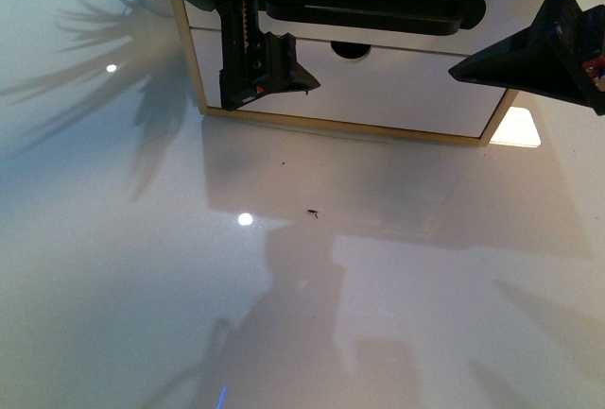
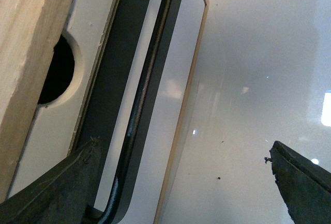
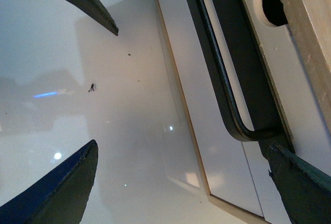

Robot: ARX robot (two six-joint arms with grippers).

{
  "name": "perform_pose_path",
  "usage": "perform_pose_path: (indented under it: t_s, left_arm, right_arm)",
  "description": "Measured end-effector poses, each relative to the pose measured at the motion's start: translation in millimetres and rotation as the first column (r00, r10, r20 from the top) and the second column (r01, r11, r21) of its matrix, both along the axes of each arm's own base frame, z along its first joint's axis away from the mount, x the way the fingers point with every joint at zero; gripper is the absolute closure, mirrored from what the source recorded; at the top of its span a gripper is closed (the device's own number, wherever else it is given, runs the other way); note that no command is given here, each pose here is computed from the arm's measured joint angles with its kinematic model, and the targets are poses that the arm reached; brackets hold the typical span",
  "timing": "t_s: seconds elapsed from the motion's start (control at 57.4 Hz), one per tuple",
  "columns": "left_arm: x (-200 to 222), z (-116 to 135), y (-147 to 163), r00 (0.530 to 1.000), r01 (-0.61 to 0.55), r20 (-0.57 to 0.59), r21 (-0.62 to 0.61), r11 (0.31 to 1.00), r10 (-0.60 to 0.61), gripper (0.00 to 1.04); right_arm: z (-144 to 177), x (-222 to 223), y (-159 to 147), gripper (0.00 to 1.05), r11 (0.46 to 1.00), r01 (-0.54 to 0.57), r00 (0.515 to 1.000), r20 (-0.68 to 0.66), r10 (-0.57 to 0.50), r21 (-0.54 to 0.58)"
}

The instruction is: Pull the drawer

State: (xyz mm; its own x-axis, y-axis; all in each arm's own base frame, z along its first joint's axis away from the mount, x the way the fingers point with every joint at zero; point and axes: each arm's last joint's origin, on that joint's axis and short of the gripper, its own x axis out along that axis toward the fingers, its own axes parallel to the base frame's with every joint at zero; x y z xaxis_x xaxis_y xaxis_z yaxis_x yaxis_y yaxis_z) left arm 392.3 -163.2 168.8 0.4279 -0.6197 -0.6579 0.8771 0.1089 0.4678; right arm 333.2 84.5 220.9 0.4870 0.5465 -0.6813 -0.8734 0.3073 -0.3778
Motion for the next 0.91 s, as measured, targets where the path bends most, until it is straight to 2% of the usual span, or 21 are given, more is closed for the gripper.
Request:
perform_pose_path:
  t_s: [0.505, 0.905]
  left_arm:
    - [8.2, -9.1, 1.7, 1.000, 0.021, 0.002, 0.023, 1.000, -0.021, 0.07]
    - [8.8, -8.8, 3.4, 1.000, 0.031, -0.006, 0.008, 0.999, -0.031, 0.07]
  right_arm:
    - [-2.1, 7.7, 5.6, 0.09, 1.000, -0.026, 0.999, -0.020, 0.026, -0.005]
    - [-17.4, 29.8, 14.6, 0.09, 0.999, -0.033, 0.998, -0.052, 0.032, -0.023]
